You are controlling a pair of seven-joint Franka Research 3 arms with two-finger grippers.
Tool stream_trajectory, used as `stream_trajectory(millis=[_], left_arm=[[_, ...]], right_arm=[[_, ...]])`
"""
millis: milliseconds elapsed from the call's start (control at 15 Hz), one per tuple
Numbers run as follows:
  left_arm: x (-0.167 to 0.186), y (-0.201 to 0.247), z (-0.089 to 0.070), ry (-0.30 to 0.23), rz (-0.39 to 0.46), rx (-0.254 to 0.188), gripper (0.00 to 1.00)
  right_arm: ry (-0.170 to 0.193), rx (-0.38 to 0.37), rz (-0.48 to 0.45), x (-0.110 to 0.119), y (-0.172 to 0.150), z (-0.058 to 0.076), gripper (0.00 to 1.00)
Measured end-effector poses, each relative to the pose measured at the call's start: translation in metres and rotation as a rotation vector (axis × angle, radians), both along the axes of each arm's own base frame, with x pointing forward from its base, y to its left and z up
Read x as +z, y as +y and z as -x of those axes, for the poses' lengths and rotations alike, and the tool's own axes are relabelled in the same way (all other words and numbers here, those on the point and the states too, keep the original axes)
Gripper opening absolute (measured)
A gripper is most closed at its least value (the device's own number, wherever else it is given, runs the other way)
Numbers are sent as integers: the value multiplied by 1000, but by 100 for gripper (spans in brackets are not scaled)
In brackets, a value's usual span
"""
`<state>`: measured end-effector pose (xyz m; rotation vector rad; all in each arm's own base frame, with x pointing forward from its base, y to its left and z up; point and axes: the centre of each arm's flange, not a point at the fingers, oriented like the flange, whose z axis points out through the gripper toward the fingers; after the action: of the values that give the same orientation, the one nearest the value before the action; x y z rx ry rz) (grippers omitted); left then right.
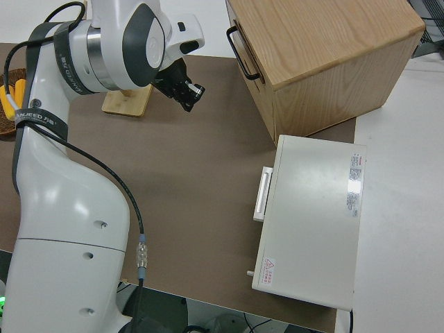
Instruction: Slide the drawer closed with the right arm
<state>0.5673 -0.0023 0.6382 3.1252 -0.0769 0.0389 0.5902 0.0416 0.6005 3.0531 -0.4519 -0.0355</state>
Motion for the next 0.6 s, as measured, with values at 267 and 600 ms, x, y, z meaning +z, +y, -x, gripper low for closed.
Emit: stream_trajectory(millis=[267,600], left_arm=[[0,0,0,0,0,0,100],[0,0,0,0,0,0,100]], right_arm=[[16,77,-34,4,-31,13,1],[40,177,-41,-5,-51,20,1]])
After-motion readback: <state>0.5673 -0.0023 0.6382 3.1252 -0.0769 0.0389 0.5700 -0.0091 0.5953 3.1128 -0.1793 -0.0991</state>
